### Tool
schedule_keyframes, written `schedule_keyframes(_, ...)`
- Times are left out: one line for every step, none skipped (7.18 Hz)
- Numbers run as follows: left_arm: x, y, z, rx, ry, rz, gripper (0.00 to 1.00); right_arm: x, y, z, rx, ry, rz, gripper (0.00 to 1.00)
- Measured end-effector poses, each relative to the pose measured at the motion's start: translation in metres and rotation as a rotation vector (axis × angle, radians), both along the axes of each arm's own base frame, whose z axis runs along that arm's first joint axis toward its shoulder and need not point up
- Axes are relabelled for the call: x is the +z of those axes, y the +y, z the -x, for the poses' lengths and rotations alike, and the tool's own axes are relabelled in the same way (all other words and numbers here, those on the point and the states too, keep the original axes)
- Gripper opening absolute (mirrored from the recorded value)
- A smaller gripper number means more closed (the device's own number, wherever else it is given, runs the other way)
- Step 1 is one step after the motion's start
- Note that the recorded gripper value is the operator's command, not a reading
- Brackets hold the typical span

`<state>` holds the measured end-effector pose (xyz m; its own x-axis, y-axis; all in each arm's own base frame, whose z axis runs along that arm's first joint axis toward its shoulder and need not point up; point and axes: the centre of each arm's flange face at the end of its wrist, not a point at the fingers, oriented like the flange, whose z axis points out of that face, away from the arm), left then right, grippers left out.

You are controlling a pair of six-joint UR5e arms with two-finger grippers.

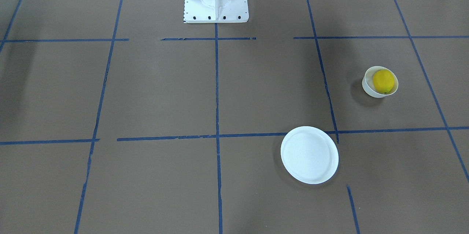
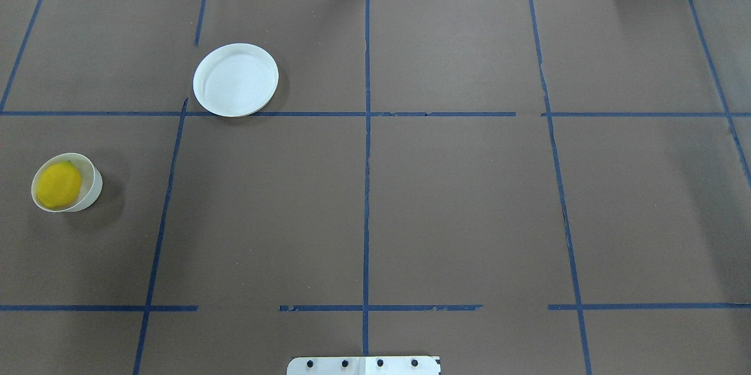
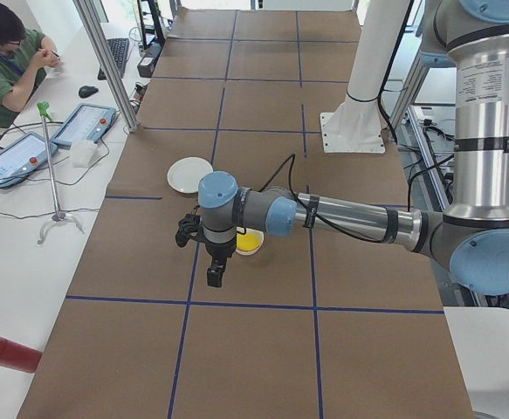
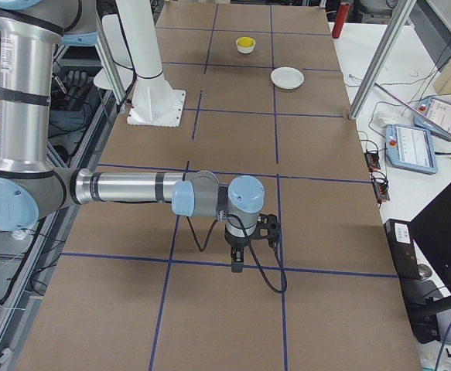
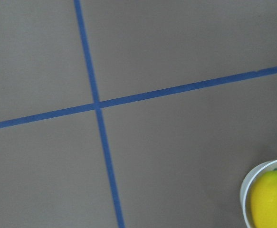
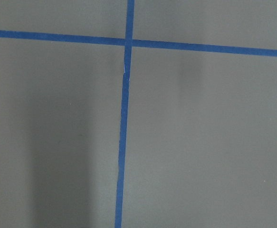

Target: Move lemon from plate to bowl

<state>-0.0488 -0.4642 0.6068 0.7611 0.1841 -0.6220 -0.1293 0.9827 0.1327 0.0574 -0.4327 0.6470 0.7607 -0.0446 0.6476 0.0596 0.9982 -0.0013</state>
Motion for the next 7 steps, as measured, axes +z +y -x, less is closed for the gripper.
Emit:
schedule_keyframes(0.014,0.016,0.009,0.013,0.053,0.025,1.0,0.0,0.0,0.0,0.0,0.0,0.0,1.0)
schedule_keyframes(0.024,0.032,0.012,0.013,0.108,0.048,1.0,0.0,0.0,0.0,0.0,0.0,0.0,1.0)
schedule_keyframes(0.027,0.039,0.014,0.009,0.132,0.054,1.0,0.0,0.0,0.0,0.0,0.0,0.0,1.0)
schedule_keyframes(0.027,0.042,0.016,0.004,0.14,0.054,1.0,0.0,0.0,0.0,0.0,0.0,0.0,1.0)
schedule_keyframes(0.026,0.043,0.018,0.0,0.143,0.051,1.0,0.0,0.0,0.0,0.0,0.0,0.0,1.0)
schedule_keyframes(0.026,0.043,0.019,-0.002,0.144,0.048,1.0,0.0,0.0,0.0,0.0,0.0,0.0,1.0)
schedule_keyframes(0.026,0.042,0.019,-0.004,0.144,0.048,1.0,0.0,0.0,0.0,0.0,0.0,0.0,1.0)
